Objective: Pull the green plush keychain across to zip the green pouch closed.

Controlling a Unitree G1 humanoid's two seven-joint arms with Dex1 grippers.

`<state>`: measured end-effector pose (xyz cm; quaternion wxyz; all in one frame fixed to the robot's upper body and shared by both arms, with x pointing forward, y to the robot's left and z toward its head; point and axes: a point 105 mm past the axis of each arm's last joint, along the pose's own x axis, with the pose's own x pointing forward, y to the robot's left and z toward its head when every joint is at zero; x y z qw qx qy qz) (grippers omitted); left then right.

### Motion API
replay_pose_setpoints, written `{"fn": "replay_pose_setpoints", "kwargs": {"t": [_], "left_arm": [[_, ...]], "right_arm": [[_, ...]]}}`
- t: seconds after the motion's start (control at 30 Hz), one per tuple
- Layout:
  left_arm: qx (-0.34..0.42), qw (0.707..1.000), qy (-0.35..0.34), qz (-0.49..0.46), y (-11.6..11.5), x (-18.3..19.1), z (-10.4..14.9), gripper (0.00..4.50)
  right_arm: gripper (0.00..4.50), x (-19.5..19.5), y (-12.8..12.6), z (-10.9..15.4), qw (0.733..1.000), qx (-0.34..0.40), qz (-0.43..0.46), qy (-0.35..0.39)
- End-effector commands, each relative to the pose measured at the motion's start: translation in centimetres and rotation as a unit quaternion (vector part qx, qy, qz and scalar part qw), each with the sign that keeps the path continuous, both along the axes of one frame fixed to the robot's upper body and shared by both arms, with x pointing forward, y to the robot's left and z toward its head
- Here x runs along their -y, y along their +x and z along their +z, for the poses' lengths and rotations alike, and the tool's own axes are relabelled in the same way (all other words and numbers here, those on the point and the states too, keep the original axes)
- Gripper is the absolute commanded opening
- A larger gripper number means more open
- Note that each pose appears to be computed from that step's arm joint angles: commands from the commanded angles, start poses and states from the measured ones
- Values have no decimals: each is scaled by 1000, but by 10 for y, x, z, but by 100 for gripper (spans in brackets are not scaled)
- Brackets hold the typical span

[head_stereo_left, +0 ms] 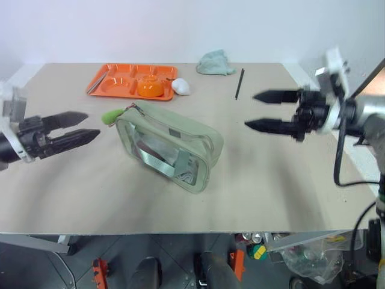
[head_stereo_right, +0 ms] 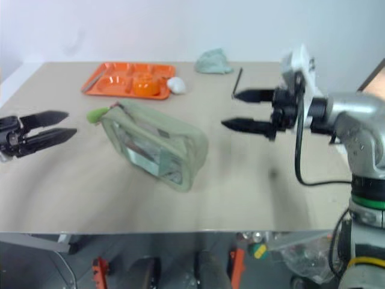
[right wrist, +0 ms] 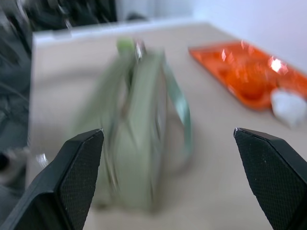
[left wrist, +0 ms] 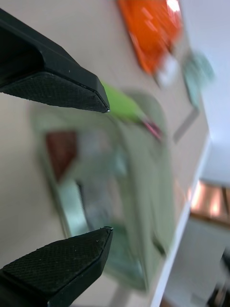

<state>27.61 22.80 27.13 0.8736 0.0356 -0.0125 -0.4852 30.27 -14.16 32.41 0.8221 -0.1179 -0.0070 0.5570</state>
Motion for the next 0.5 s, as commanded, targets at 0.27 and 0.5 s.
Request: {"fn": "replay_pose_setpoints", "kwargs": {"t": [0.27,0.5], "left_arm": [[14,998,-8,-66,-4,28,6,393],[10,995,-19,-94,-7,42,2,393]], "right_arm": [[450,-80,-21,23,993,-85,78,-14],[450,-86,-57,-13,971,-148,159,-105]]}}
